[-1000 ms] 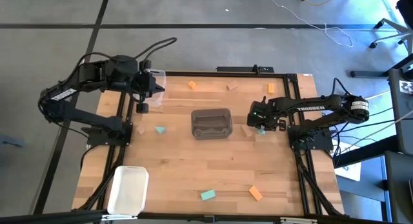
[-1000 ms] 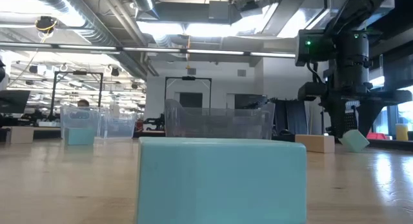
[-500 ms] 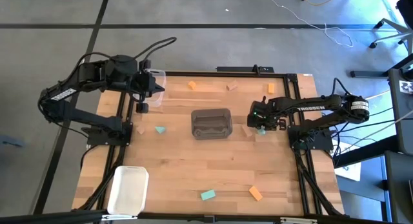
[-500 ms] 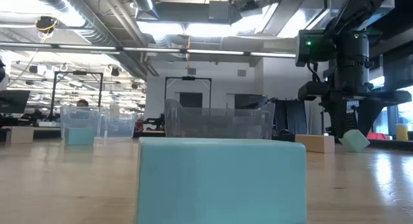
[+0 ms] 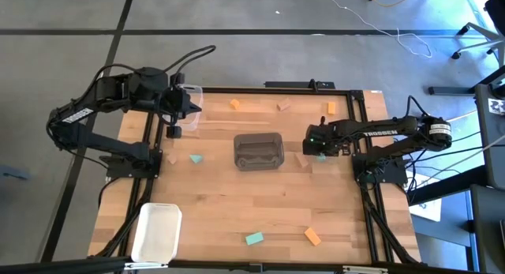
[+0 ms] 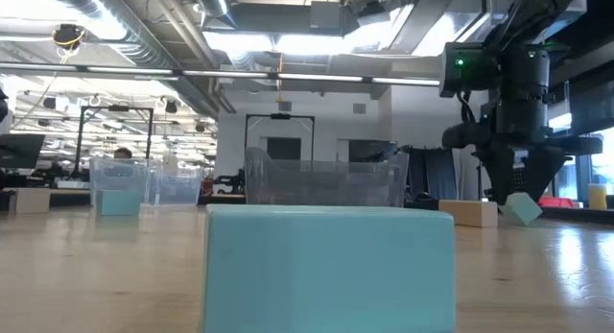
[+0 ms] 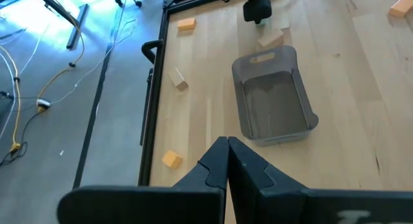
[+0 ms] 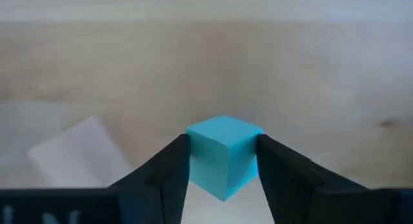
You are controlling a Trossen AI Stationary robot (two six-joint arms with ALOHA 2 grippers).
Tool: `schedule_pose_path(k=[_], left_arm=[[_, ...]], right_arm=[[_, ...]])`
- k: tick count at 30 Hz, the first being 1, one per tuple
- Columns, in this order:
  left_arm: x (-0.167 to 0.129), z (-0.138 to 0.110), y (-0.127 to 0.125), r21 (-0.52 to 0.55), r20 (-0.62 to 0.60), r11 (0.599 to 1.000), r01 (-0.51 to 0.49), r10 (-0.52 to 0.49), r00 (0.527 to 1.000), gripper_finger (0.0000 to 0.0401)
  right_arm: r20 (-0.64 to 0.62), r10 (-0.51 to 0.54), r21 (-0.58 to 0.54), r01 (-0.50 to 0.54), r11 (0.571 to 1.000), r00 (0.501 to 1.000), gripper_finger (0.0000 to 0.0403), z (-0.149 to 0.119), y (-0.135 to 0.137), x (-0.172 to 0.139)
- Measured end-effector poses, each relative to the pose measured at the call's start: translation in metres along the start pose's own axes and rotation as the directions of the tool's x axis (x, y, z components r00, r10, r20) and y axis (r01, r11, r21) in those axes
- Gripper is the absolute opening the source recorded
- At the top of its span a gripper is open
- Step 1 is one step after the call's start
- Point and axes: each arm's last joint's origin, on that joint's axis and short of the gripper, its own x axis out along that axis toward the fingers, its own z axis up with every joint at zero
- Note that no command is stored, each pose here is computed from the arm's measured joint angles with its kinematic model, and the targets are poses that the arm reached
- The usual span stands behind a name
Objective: Sort & place blocks by color
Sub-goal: Put the top right light blue block into the black transparent bin
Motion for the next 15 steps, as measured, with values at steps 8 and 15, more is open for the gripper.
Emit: schedule_pose_path(k=[8, 15], left_arm=[[0.0, 0.0, 0.0, -0.001, 0.0, 1.0, 0.0, 0.0, 1.0, 0.0], [0.0, 0.0, 0.0, -0.003, 0.0, 1.0, 0.0, 0.0, 1.0, 0.0]], right_arm=[[0.119, -0.042, -0.091, 0.053, 0.994, 0.992, 0.0166, -0.0012, -0.0015, 0.0007], [0.122, -0.039, -0.104, 0.052, 0.993, 0.992, 0.013, -0.0035, -0.0009, 0.0004]])
